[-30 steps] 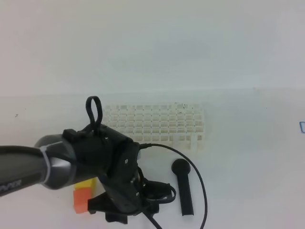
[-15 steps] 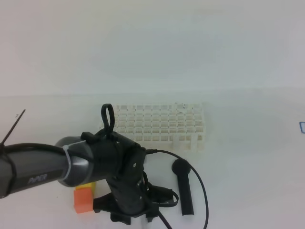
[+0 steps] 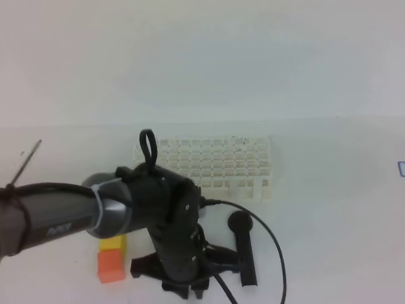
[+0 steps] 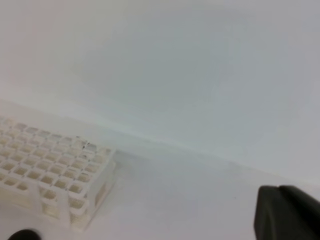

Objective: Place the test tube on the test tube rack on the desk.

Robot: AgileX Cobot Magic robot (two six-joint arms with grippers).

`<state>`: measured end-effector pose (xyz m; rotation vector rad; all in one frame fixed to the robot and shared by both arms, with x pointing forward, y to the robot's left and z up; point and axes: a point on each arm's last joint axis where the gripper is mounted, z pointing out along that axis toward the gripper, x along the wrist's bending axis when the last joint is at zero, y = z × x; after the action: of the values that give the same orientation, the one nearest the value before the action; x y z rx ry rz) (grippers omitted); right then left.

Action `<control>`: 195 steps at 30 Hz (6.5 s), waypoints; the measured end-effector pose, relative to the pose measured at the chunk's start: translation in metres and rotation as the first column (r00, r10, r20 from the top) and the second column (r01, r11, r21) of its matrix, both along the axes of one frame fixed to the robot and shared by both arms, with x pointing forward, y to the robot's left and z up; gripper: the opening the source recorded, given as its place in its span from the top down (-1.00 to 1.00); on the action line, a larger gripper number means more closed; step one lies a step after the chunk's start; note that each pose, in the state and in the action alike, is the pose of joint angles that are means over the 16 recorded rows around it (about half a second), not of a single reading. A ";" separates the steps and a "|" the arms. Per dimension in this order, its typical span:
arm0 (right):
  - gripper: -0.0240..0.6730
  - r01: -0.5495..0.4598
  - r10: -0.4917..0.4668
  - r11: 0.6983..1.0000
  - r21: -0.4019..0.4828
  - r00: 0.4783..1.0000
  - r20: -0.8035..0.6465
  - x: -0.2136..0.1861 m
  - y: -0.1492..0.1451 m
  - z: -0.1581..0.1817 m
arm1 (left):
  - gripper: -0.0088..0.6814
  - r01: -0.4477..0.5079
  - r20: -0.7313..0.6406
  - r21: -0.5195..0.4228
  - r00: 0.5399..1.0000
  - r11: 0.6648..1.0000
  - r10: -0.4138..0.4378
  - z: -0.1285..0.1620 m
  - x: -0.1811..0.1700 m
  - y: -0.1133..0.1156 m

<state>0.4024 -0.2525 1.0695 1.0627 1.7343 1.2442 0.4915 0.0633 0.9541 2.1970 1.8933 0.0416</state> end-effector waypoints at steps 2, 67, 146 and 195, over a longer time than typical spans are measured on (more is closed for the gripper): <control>0.94 0.014 -0.014 1.000 -0.006 1.000 0.006 0.001 -0.001 0.000 | 0.65 0.017 0.044 -0.025 0.999 1.000 -0.016 0.018 0.003 -0.002; 0.94 0.041 -0.026 0.982 -0.185 0.996 0.083 0.002 -0.001 -0.001 | 0.90 0.540 0.922 -0.318 0.367 0.779 0.122 -0.012 0.056 0.122; 0.94 0.041 -0.023 0.978 -0.204 0.996 0.090 0.002 -0.001 -0.001 | 0.98 0.522 0.977 -0.165 0.203 0.837 0.066 -0.029 0.063 0.126; -0.01 -0.633 0.631 0.750 0.190 0.772 0.081 -0.013 0.062 0.006 | 0.98 0.954 0.950 -0.298 0.298 0.019 -0.092 0.073 -0.075 0.012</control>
<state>0.3892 -0.1901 1.0754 0.5612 2.0759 1.8773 0.4165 0.0749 1.0270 1.4477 0.0297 -0.2185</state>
